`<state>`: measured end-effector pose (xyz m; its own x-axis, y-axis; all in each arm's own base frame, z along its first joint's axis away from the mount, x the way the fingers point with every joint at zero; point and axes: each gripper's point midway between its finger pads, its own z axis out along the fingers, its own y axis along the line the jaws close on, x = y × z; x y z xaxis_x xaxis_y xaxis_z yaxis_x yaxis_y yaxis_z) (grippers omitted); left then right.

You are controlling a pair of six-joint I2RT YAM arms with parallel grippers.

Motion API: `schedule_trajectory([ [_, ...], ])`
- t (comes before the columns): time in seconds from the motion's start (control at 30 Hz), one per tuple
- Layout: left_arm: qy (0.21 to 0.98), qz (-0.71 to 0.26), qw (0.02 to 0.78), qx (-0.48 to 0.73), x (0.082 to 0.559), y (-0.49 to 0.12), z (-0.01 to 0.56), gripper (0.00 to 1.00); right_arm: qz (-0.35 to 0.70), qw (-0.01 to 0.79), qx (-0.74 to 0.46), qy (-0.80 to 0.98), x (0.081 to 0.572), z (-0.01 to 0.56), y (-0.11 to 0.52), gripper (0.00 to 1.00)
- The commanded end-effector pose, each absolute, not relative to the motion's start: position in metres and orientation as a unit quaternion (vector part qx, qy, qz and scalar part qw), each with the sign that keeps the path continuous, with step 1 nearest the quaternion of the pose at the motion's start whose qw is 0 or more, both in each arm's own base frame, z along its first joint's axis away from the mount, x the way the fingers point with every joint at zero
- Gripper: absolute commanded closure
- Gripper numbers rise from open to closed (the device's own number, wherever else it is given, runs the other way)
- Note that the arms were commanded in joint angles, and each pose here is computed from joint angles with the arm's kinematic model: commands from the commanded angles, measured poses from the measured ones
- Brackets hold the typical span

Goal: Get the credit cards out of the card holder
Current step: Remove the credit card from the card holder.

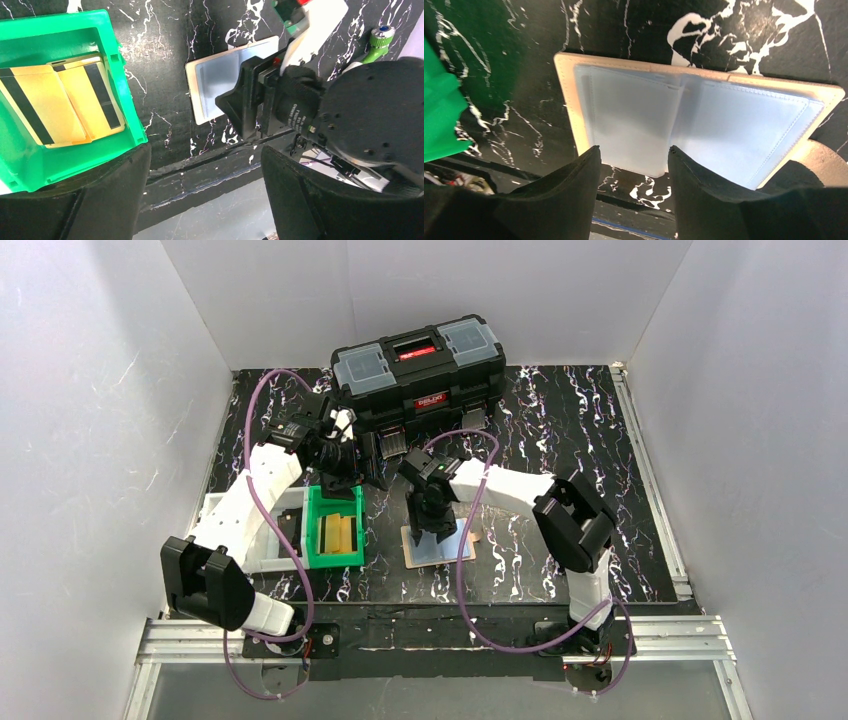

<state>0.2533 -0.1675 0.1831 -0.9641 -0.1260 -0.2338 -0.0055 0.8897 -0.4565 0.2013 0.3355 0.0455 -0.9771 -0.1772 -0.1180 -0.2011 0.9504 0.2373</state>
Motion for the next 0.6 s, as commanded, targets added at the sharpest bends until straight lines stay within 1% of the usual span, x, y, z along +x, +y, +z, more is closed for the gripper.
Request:
schedule_trajectory([
  [0.0,0.956,-0.257,0.137,-0.032,0.252,-0.173,0.196,0.20,0.090,0.057,-0.105,0.989,0.203,0.046,0.331,0.40],
  [0.27,0.957,-0.255,0.129,-0.038,0.252,-0.172,0.189,0.21,0.094,0.049,-0.118,0.987,0.203,0.029,0.338,0.38],
  [0.43,0.959,-0.257,0.111,-0.047,0.248,-0.174,0.175,0.21,0.097,0.030,-0.120,0.988,0.197,0.019,0.337,0.40],
  [0.5,0.960,-0.257,0.102,-0.051,0.246,-0.174,0.169,0.22,0.098,0.025,-0.117,0.988,0.196,0.015,0.334,0.49],
  [0.57,0.961,-0.256,0.093,-0.054,0.244,-0.175,0.161,0.23,0.099,0.020,-0.112,0.989,0.195,0.011,0.330,0.62],
])
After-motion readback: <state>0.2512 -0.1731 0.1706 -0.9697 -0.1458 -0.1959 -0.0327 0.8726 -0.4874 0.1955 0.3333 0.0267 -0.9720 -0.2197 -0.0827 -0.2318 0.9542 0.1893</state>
